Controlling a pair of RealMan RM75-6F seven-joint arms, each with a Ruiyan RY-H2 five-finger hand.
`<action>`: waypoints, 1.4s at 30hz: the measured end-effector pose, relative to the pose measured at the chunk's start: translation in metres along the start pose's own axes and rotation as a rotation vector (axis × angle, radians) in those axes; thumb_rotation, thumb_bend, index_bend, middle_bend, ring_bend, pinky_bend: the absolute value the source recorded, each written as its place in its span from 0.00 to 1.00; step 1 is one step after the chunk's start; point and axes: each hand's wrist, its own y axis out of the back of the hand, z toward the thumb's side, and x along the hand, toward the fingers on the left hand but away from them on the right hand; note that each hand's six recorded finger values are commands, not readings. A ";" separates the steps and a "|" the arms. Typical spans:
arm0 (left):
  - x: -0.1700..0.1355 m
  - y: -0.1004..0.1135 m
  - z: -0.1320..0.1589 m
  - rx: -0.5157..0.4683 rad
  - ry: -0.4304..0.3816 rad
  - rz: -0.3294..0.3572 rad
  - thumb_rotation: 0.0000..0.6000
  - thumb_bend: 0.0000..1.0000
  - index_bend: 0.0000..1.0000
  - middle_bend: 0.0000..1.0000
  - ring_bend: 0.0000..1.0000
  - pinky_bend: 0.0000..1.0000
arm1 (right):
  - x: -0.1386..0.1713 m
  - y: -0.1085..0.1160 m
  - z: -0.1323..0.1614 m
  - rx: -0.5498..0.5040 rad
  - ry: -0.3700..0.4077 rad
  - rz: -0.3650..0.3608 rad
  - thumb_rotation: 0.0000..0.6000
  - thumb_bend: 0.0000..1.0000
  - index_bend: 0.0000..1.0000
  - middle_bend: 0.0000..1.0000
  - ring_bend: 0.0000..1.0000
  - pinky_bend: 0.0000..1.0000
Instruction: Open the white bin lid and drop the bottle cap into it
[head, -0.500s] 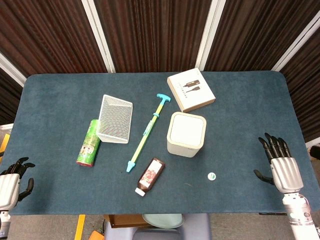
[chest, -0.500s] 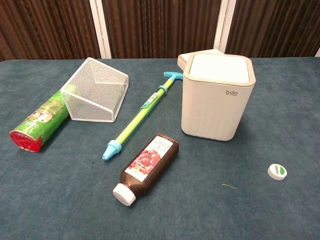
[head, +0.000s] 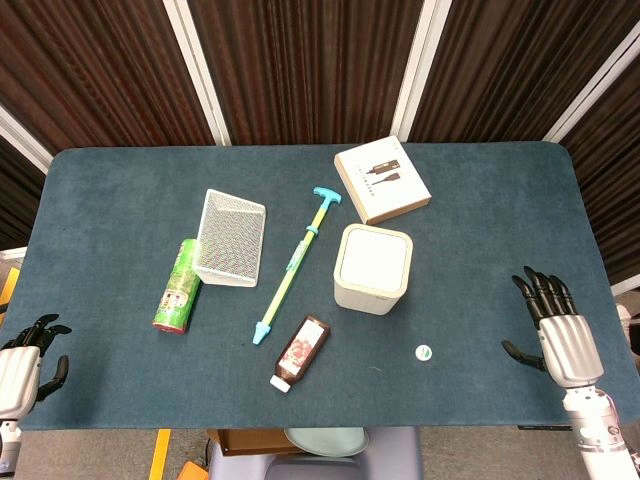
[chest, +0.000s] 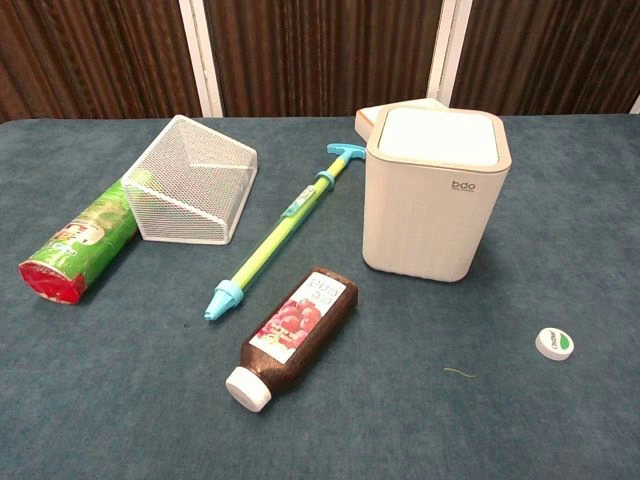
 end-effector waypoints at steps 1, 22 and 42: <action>0.000 0.000 0.000 -0.006 0.001 -0.002 1.00 0.50 0.33 0.17 0.26 0.43 | 0.001 -0.001 0.001 0.001 0.008 -0.001 1.00 0.27 0.00 0.28 0.18 0.14; -0.006 0.003 0.005 -0.020 -0.024 -0.027 1.00 0.50 0.37 0.18 0.26 0.43 | -0.032 -0.002 0.110 0.007 0.237 0.203 1.00 0.77 0.00 0.79 0.92 0.83; -0.007 0.007 0.003 -0.032 -0.017 -0.018 1.00 0.50 0.37 0.19 0.26 0.43 | -0.089 -0.031 0.167 0.012 0.193 0.394 1.00 0.85 0.09 0.80 0.92 0.83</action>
